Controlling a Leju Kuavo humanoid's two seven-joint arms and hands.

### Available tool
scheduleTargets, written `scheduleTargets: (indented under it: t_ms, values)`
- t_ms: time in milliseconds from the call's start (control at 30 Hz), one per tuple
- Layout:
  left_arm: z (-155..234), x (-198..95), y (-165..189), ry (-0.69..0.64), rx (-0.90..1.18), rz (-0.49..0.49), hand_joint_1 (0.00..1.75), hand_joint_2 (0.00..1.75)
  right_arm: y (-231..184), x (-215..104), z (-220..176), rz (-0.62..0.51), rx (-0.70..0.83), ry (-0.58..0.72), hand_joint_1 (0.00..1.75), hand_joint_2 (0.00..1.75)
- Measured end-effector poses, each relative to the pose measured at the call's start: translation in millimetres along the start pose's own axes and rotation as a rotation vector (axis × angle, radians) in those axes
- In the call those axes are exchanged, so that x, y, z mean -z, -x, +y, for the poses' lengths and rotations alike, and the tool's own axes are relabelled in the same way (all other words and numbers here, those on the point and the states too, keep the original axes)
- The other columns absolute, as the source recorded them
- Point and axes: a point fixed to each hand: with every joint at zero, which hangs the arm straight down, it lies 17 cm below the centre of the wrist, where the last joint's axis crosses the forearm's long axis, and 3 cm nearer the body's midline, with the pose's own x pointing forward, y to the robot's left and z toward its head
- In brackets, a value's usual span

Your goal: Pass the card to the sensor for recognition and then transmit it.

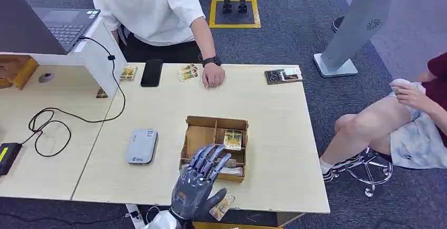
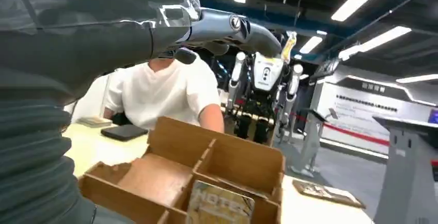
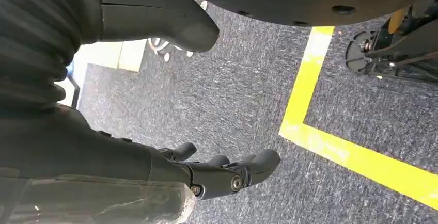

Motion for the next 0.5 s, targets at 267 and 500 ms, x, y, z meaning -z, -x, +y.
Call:
scheduleTargets:
  t_ms: [267,500]
  values:
    - [-0.5,17.4,-12.1,0.000,-0.029,-0.009,0.00,1.75,-1.9,0.0,-0.3,-0.003,-0.015,-0.003,0.00,1.75]
    - [-19.1,20.8,-11.2,0.071,-0.027,0.017,0.00,1.75,-2.3,0.0,-2.9,0.015,-0.017,0.021,0.00,1.75]
